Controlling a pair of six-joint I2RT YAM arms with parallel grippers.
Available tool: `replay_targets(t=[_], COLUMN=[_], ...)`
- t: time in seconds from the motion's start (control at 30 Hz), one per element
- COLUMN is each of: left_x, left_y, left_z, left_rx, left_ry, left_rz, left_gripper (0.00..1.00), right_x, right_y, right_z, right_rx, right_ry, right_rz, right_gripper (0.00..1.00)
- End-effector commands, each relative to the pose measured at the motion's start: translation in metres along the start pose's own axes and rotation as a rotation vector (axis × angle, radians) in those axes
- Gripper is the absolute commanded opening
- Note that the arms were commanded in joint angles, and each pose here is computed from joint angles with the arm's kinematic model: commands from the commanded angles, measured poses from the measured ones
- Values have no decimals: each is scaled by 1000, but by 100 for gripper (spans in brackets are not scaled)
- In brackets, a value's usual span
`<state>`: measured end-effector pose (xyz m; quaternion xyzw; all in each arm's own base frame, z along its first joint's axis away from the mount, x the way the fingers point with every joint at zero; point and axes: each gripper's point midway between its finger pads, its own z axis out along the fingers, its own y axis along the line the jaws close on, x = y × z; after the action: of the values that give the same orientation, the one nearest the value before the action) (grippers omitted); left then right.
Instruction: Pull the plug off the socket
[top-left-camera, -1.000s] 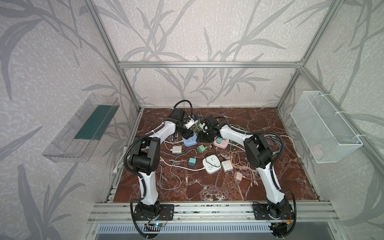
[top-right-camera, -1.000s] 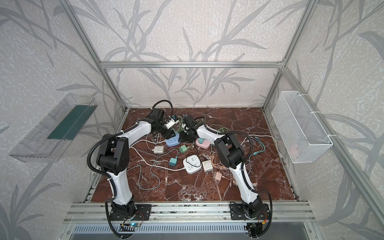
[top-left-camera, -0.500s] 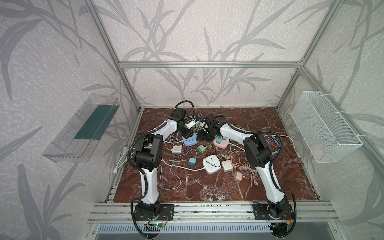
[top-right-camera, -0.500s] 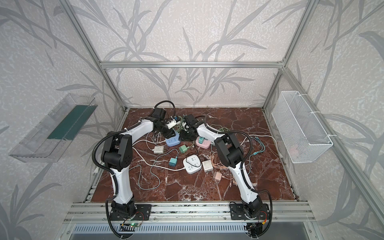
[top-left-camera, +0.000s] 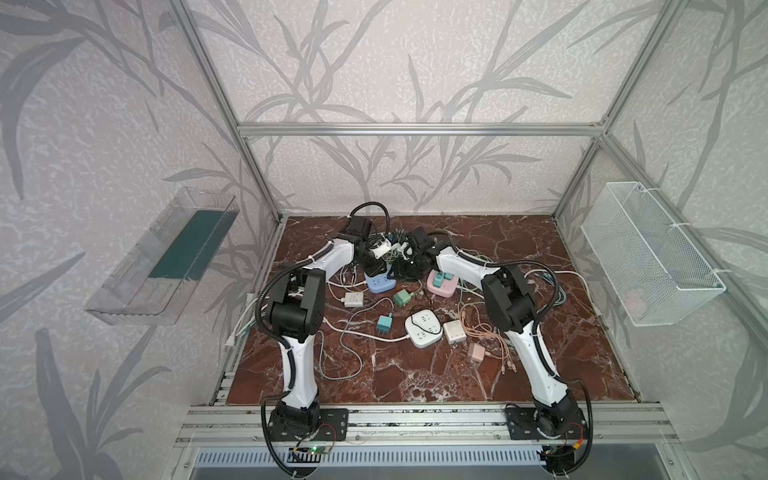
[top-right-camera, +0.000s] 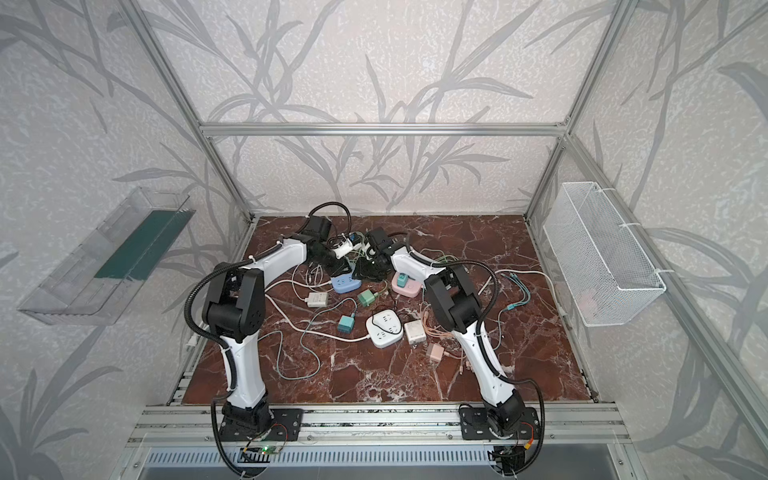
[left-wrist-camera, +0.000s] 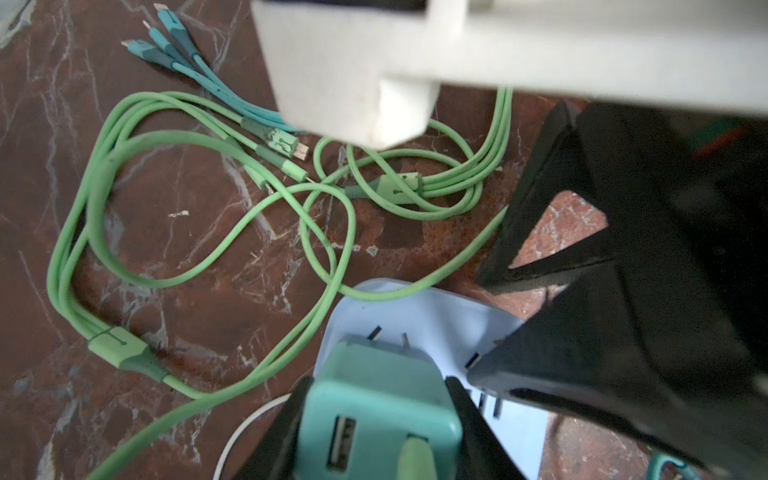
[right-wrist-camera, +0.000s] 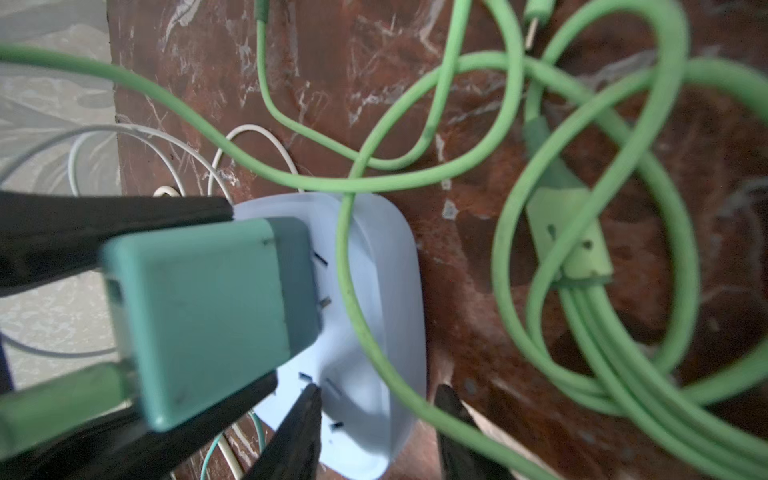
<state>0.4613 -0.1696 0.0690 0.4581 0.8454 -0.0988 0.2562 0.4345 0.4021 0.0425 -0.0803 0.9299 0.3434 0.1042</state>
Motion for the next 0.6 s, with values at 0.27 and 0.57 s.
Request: replay_targets(t=[0.27,0.57], left_x=[-14,-30], left_y=[-15,-20], left_z=[-14,-26], left_rx=[47,61], left_ry=[-52,-118], left_rz=[21,18], left_gripper=[31,28], right_x=[2,22], right_y=[-5,-15], right_z=[9,14], right_rx=[-3,38], right_ry=[19,67], right_rz=[38,46], right_gripper=[45,40])
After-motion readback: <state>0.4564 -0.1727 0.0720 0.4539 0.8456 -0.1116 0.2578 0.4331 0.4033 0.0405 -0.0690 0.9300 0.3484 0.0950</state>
